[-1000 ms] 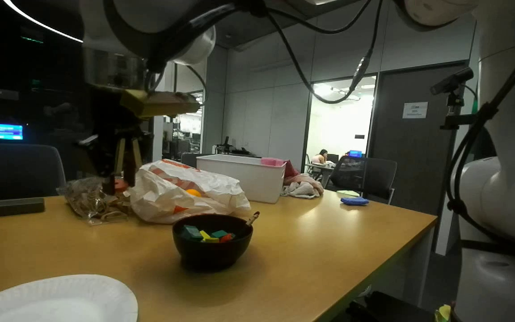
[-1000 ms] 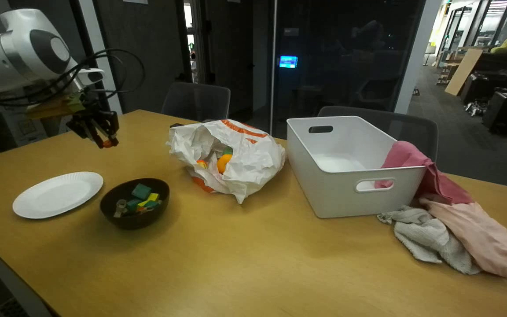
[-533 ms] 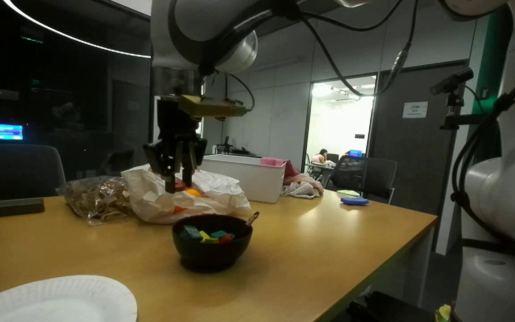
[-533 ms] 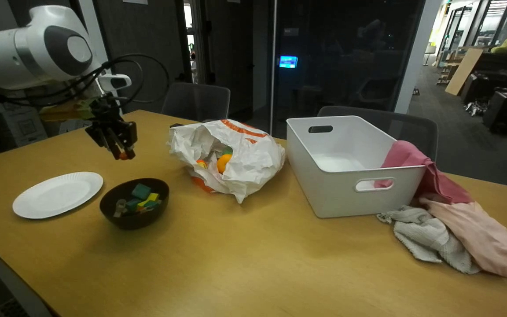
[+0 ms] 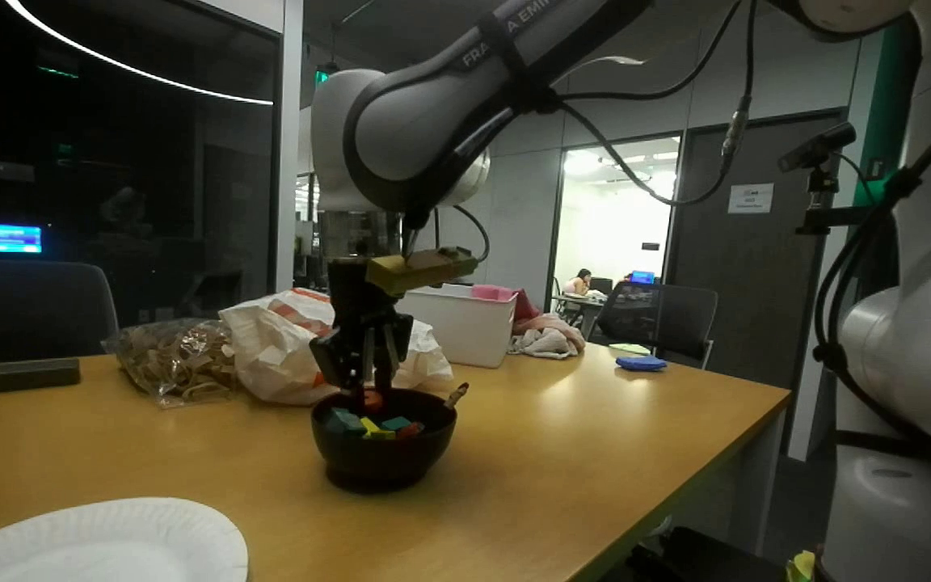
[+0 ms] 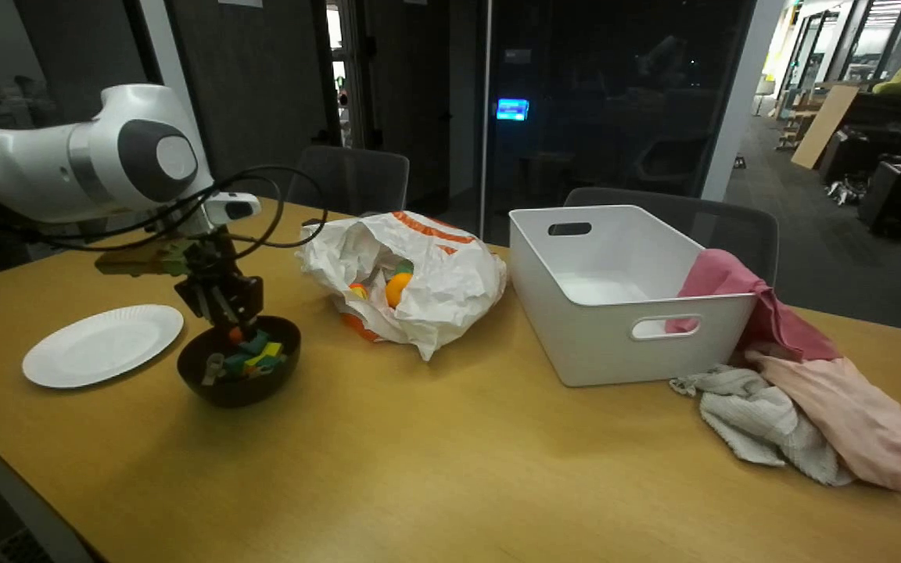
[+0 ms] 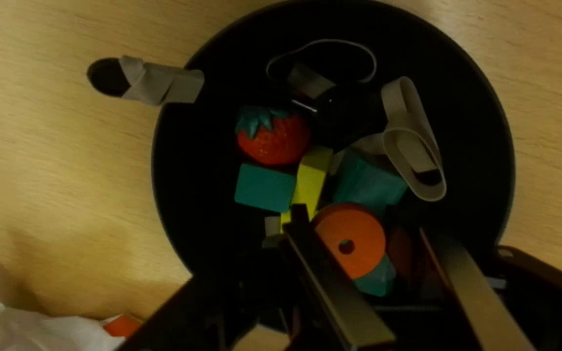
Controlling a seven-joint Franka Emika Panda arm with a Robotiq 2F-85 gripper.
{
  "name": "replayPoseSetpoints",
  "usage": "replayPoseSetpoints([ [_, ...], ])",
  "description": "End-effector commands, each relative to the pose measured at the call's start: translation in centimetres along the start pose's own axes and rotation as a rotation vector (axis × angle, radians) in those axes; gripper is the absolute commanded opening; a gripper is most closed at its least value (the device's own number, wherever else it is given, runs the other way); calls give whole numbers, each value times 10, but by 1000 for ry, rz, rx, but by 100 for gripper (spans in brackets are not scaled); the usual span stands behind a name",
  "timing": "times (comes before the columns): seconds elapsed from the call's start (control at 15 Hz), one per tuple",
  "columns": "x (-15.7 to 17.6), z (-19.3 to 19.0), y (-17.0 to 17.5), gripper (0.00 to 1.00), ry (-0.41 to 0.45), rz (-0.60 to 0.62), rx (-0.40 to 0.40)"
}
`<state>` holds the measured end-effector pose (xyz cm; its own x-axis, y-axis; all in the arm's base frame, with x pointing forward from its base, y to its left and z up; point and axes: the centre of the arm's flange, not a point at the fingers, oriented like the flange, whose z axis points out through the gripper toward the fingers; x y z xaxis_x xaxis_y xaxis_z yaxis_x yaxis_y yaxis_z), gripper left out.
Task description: Remove the blocks and ring from the white plate and put them in the black bowl.
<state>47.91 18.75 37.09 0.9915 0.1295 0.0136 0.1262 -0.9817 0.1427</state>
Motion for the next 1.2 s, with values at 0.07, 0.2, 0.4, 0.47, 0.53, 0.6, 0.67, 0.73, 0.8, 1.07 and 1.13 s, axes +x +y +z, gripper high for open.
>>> replayPoseSetpoints([
  [0.07,0,18,6,68,38,36,0],
  [0.2,-1,14,4,81,59,56,9],
  [0.4,-5,-6,-4,100,124,93,-6],
  [0.47,-7,-12,-8,100,144,98,-17],
  [0.53,-11,-17,-15,100,152,79,-28],
  [0.6,-16,-23,-27,100,159,51,-21],
  [0.67,0,-7,-13,100,114,60,-13],
  [0.73,-4,-12,-21,100,125,49,-13],
  [0.8,-7,-16,-27,100,132,42,-13],
  [1.07,-3,-13,-37,100,160,58,-59],
  [1.13,1,-17,-35,100,160,91,-52],
])
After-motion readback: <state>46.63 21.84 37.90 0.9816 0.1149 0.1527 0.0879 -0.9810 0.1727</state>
